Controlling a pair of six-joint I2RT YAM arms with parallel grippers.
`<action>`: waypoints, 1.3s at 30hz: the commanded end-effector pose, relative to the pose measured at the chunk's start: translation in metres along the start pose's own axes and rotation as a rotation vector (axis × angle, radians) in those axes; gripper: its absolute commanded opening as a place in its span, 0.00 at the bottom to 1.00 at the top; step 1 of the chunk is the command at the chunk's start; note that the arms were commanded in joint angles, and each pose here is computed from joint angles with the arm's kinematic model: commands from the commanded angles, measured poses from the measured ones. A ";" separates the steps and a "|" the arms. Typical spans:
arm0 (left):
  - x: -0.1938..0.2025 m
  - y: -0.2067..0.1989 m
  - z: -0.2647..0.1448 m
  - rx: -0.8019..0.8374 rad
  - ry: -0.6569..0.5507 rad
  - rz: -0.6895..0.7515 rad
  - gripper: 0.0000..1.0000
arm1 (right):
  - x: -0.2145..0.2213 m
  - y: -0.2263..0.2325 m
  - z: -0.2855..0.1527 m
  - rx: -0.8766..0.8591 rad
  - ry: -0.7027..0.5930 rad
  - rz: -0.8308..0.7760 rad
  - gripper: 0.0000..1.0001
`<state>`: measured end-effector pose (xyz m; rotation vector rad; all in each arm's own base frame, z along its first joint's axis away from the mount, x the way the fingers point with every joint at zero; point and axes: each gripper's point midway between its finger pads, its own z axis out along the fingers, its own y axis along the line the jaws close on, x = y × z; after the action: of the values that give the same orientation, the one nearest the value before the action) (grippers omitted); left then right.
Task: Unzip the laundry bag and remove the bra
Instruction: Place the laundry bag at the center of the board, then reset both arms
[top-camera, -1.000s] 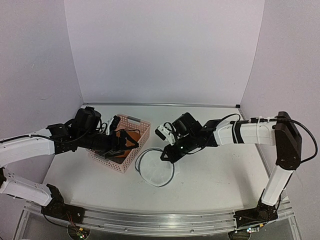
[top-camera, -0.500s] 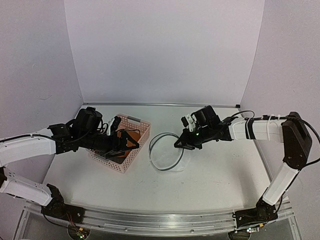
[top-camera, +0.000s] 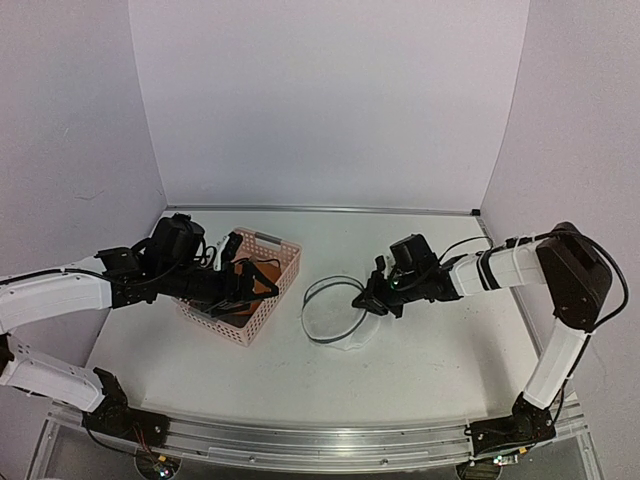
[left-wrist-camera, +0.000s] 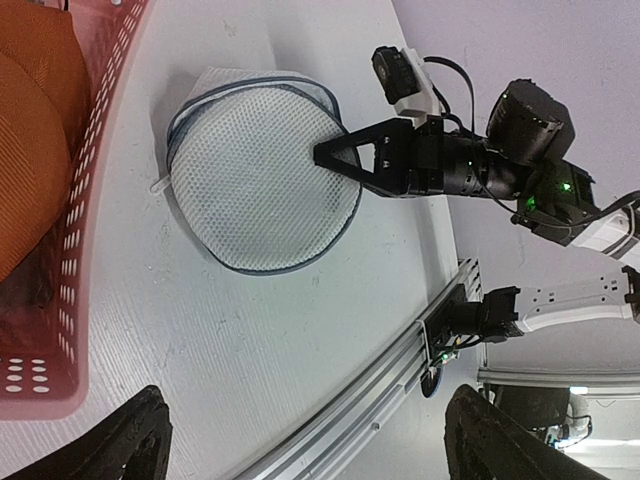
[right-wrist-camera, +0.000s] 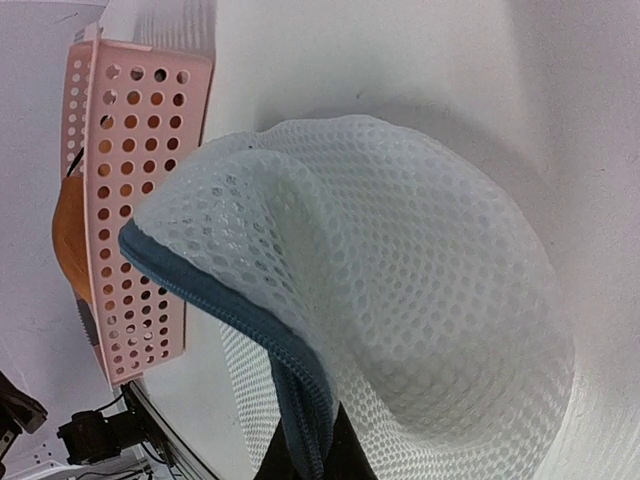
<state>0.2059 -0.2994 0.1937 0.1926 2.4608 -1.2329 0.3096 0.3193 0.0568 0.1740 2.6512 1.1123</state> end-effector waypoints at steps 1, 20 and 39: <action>-0.011 -0.015 -0.002 0.057 -0.036 0.041 0.96 | -0.013 -0.006 0.006 -0.036 -0.056 0.070 0.00; -0.016 -0.017 0.000 0.054 -0.043 0.057 0.96 | -0.031 0.023 -0.027 -0.073 -0.163 -0.041 0.52; -0.071 -0.011 -0.027 -0.168 -0.210 0.242 1.00 | -0.090 0.016 -0.119 0.245 -0.579 -0.433 0.89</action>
<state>0.2368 -0.2911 0.2187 0.2663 2.3615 -1.0225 0.3523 0.2535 0.1407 0.0383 2.2581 0.6775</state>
